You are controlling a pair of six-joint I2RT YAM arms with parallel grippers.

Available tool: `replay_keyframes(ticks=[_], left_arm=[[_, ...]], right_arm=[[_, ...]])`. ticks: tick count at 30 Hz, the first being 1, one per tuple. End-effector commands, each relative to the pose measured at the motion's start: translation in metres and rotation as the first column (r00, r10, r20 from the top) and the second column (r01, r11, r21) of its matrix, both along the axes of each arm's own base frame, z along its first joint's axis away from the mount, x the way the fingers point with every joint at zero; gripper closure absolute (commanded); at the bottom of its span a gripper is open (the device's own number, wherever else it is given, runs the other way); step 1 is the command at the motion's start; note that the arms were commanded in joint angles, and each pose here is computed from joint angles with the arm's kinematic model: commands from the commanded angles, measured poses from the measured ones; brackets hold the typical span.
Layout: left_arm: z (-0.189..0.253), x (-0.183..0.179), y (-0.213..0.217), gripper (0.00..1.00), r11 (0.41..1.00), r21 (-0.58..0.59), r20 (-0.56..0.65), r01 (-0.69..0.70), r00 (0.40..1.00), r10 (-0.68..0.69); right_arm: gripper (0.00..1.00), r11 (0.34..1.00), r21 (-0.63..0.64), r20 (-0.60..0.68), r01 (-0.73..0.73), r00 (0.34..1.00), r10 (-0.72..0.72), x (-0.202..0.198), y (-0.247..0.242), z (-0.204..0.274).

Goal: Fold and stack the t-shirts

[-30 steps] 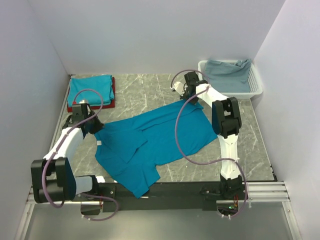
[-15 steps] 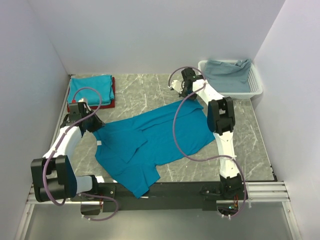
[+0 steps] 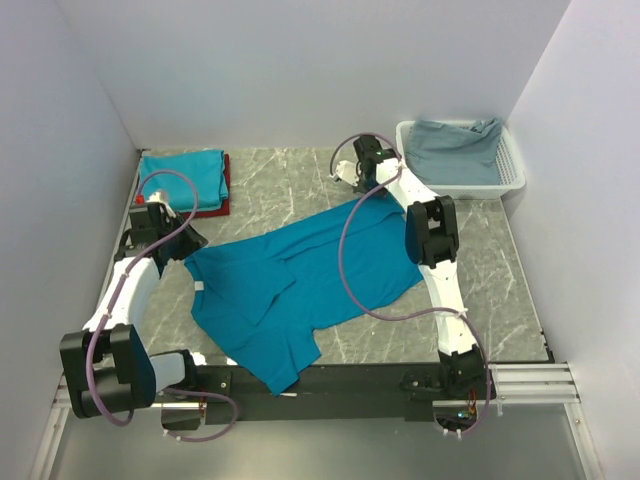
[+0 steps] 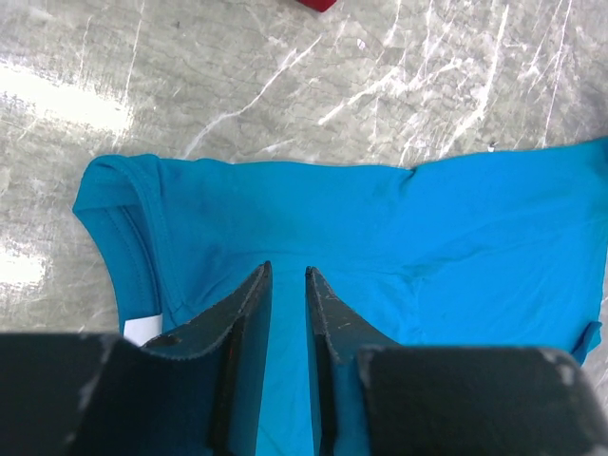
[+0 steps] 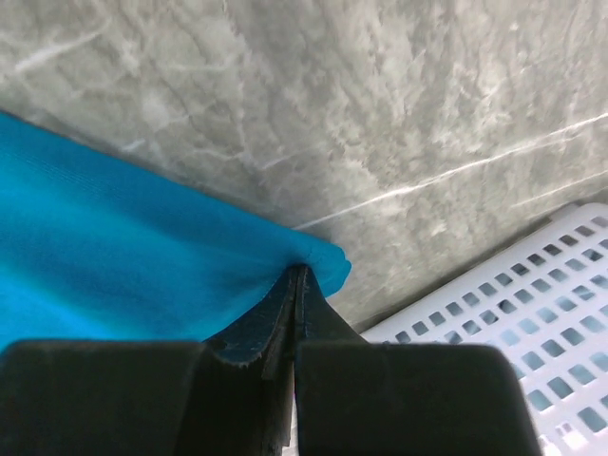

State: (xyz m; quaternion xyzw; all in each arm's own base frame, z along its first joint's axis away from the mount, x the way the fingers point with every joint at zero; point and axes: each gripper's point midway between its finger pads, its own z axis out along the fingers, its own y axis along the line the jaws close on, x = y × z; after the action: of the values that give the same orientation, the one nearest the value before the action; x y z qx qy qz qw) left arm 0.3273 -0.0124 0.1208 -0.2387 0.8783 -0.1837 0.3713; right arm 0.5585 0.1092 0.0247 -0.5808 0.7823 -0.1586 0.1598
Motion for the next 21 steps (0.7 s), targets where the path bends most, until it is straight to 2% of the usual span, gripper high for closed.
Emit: replay_keyframes(ticks=[1,3,7,9,14,15,18,21], left_arm=[[0.022,0.007,0.001,0.73,0.999,0.022,0.09,0.024,0.996,-0.026],[0.025,0.007,0.001,0.71,0.999,0.029,0.106,0.027,0.994,-0.03],[0.025,0.005,0.001,0.6,0.999,0.026,0.113,0.022,0.993,-0.025],[0.02,0.005,0.002,0.6,1.0,0.02,0.095,0.017,0.995,-0.019],[-0.004,0.002,0.004,0.63,1.0,-0.011,-0.011,-0.023,1.0,0.023],[-0.01,0.0,0.004,0.67,0.999,-0.019,-0.038,-0.036,0.999,0.035],[-0.025,-0.003,0.006,0.74,0.997,-0.036,-0.119,-0.067,0.991,0.062],[-0.033,0.0,0.008,0.75,0.996,-0.035,-0.152,-0.082,0.985,0.076]], right_arm=[[1.0,0.998,-0.029,-0.012,-0.049,0.999,0.049,0.003,0.008,-0.009],[1.0,0.998,-0.032,0.001,-0.057,0.998,0.057,0.006,0.011,-0.009],[1.0,0.998,-0.033,0.073,-0.048,0.996,0.05,0.024,0.015,-0.002],[1.0,0.999,-0.027,0.108,-0.036,0.993,0.039,0.033,0.019,0.001],[1.0,1.0,0.007,0.22,0.018,0.975,-0.019,0.054,0.022,0.011],[1.0,0.999,0.012,0.241,0.033,0.97,-0.035,0.059,0.021,0.013],[1.0,0.995,0.075,0.31,0.073,0.946,-0.093,0.069,0.027,0.029],[1.0,0.98,0.179,0.378,0.09,0.913,-0.153,0.074,0.034,0.059]])
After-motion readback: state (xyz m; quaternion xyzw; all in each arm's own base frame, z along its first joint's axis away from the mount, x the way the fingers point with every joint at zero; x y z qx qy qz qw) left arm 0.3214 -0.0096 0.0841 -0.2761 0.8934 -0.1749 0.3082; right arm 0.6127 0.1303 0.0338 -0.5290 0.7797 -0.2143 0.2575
